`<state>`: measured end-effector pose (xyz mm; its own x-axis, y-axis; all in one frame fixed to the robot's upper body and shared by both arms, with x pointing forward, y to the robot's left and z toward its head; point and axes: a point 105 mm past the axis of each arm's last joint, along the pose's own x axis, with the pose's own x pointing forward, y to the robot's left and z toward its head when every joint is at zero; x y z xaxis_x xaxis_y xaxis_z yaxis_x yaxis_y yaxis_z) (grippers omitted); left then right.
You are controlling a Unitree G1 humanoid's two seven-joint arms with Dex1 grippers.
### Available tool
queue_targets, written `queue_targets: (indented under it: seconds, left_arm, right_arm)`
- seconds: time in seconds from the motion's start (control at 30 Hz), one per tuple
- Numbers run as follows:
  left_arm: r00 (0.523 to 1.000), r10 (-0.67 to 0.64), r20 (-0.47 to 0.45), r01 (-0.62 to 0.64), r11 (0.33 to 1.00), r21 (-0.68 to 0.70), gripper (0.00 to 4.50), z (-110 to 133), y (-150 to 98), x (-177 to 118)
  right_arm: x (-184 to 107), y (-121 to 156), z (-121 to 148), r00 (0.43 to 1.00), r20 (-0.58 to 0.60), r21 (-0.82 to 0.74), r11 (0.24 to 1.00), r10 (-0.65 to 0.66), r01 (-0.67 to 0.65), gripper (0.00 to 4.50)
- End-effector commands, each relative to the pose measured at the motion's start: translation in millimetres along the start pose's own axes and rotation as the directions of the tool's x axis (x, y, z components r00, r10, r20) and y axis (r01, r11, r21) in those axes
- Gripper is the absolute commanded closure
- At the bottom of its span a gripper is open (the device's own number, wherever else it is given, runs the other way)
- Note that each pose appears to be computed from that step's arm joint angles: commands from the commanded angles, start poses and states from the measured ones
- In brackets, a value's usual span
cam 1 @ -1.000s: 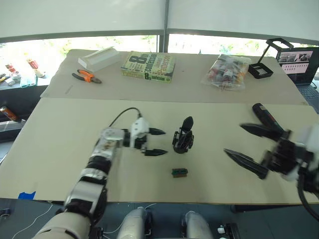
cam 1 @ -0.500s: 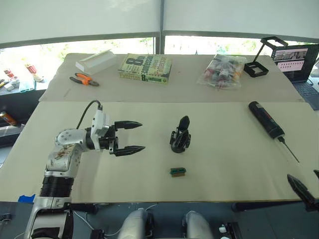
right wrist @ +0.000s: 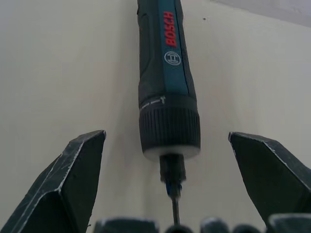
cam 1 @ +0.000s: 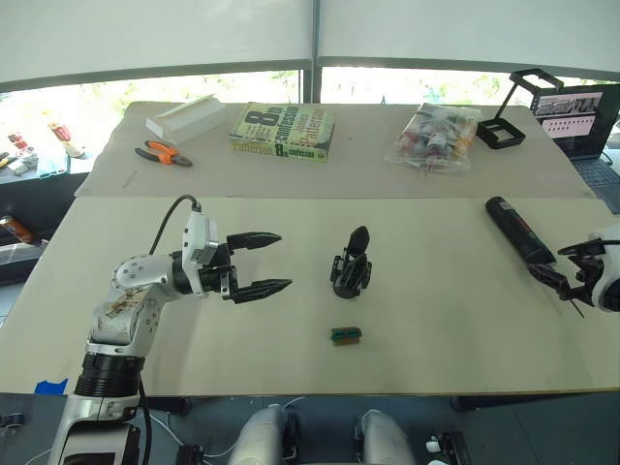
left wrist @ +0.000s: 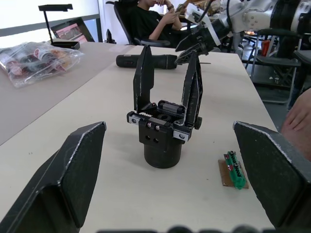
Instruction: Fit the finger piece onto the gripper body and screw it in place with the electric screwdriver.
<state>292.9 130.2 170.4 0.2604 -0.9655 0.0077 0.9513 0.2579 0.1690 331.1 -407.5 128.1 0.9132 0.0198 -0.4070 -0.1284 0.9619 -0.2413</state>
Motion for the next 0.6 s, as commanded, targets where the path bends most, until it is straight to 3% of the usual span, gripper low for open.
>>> queue_targets:
  seconds: [0.03, 0.5, 0.6]
  left_arm:
    - [1.0, -0.003, 0.021, 0.003, 0.999, 0.035, 0.06, 11.6, -2.0, -0.5]
    - [1.0, 0.0, -0.004, 0.0, 0.998, 0.068, 0.06, 22.3, 5.4, -6.1]
    - [1.0, -0.002, -0.004, 0.002, 0.998, 0.07, 0.0, 23.3, 5.4, -5.2]
  right_arm:
    - [3.9, -13.8, 4.9, 0.998, 0.015, -0.018, 0.998, -0.066, 0.067, 0.0]
    - [30.7, 5.9, 5.1, 1.0, 0.019, 0.064, 0.998, -0.014, 0.013, 0.0]
    - [31.7, 10.6, 4.9, 1.0, 0.024, 0.072, 0.997, 0.02, -0.021, 0.89]
